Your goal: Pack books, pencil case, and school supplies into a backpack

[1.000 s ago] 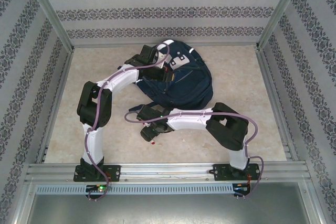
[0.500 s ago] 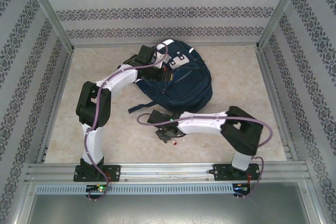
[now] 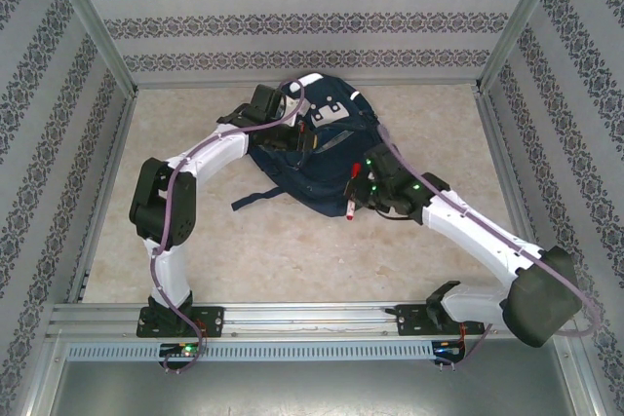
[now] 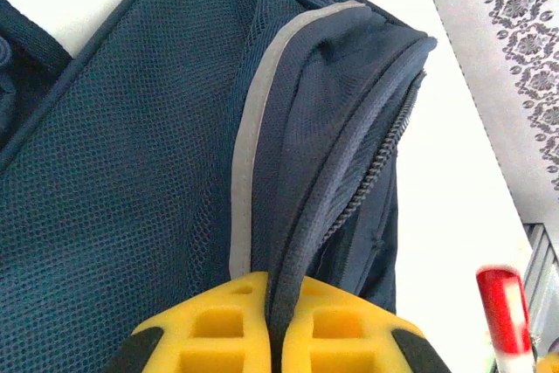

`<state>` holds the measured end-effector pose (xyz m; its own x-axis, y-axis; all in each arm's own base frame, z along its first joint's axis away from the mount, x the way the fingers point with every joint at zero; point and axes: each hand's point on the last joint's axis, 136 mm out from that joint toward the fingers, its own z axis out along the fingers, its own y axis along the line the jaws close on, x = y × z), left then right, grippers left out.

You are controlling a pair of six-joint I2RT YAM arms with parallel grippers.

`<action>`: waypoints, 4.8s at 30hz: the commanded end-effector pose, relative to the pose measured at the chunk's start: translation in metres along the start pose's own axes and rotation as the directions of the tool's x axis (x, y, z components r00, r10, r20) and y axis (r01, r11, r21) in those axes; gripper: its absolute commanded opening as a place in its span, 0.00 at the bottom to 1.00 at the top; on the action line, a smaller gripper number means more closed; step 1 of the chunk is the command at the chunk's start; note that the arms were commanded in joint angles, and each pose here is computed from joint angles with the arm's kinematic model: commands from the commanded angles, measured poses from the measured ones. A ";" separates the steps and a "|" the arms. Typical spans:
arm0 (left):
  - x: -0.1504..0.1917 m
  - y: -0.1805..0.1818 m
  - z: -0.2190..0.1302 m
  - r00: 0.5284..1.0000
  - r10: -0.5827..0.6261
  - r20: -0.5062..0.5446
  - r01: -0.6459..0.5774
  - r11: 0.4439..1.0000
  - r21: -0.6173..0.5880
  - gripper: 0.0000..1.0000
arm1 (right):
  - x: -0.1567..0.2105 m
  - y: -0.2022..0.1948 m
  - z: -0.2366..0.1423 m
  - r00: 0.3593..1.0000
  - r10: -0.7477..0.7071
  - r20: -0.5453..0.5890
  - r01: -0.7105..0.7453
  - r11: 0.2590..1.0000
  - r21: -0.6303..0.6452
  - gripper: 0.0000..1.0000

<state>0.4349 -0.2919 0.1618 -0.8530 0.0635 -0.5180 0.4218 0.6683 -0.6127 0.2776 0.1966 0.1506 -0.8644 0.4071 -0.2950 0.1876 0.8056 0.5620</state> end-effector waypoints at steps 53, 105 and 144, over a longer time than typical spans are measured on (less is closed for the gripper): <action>0.030 0.028 -0.071 0.982 -0.185 0.026 0.187 0.971 -0.147 0.37 | -0.049 -0.039 -0.015 0.987 -0.160 0.016 0.160 0.987 -0.008 0.58; 0.108 0.029 -0.025 0.632 -0.756 0.169 0.775 0.621 -0.118 0.00 | -0.127 -0.004 0.132 0.997 -0.073 -0.028 0.067 0.982 -0.179 0.39; 0.092 -0.014 -0.044 0.522 -0.834 0.178 0.845 0.534 0.022 0.00 | 0.046 0.079 0.093 0.938 0.269 0.220 -0.272 0.962 -0.018 0.40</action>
<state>0.3436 -0.2396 0.1182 -0.7081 -0.7021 0.0757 -0.5272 0.4544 -0.7181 0.2950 0.3225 0.1031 -0.7167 0.6167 -0.3256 0.3458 0.7197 0.6021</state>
